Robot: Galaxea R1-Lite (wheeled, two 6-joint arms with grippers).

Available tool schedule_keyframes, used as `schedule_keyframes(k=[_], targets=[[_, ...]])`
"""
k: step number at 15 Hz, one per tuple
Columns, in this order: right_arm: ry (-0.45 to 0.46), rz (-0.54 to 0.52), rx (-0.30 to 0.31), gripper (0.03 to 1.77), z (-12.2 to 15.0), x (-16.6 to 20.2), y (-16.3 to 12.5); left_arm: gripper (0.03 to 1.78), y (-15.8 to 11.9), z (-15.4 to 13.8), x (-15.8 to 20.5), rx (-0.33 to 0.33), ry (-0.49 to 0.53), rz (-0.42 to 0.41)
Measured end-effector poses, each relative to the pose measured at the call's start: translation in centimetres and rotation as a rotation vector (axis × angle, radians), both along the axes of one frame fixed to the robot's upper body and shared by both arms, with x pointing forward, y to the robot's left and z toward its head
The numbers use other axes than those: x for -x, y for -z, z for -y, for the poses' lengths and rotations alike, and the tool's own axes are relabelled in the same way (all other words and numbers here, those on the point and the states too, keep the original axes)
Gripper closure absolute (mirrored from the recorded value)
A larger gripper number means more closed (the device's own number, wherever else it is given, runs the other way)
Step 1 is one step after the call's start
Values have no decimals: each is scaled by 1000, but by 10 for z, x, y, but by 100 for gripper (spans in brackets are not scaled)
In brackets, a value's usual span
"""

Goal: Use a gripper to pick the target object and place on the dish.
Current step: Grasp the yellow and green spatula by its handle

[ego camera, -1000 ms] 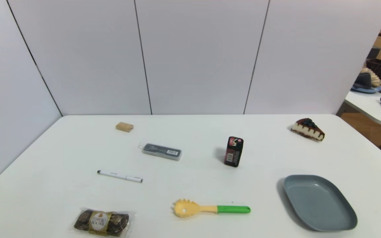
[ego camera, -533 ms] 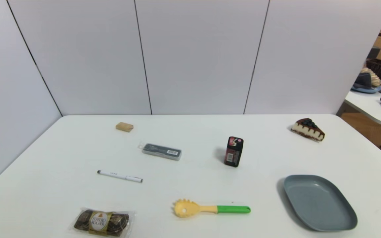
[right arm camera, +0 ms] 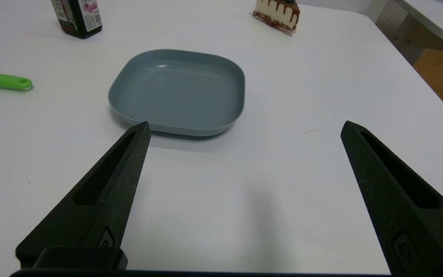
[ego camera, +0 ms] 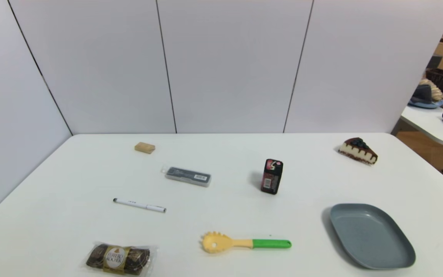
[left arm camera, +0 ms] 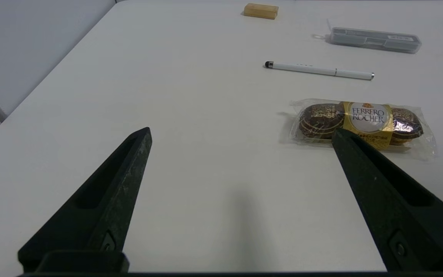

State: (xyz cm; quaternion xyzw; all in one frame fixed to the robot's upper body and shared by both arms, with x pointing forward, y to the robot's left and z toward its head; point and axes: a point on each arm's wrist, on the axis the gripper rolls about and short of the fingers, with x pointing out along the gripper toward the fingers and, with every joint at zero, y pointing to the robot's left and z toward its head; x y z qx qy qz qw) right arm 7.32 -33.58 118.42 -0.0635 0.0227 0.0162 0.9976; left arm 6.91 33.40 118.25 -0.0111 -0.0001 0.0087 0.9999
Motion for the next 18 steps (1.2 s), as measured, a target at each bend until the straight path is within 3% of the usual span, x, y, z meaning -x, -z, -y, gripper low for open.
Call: schedule_keyframes(k=[4,9,13,18], targets=[[1,59,-6,9,0,3,-1,12,0,0,0,0,0,0],[-94,333,72,9,-2,14,-43,12,0,0,0,0,0,0],[-96,406,98,9,-2,21,-89,12,0,0,0,0,0,0],[-171,400,206,9,-4,6,-142,12,0,0,0,0,0,0]])
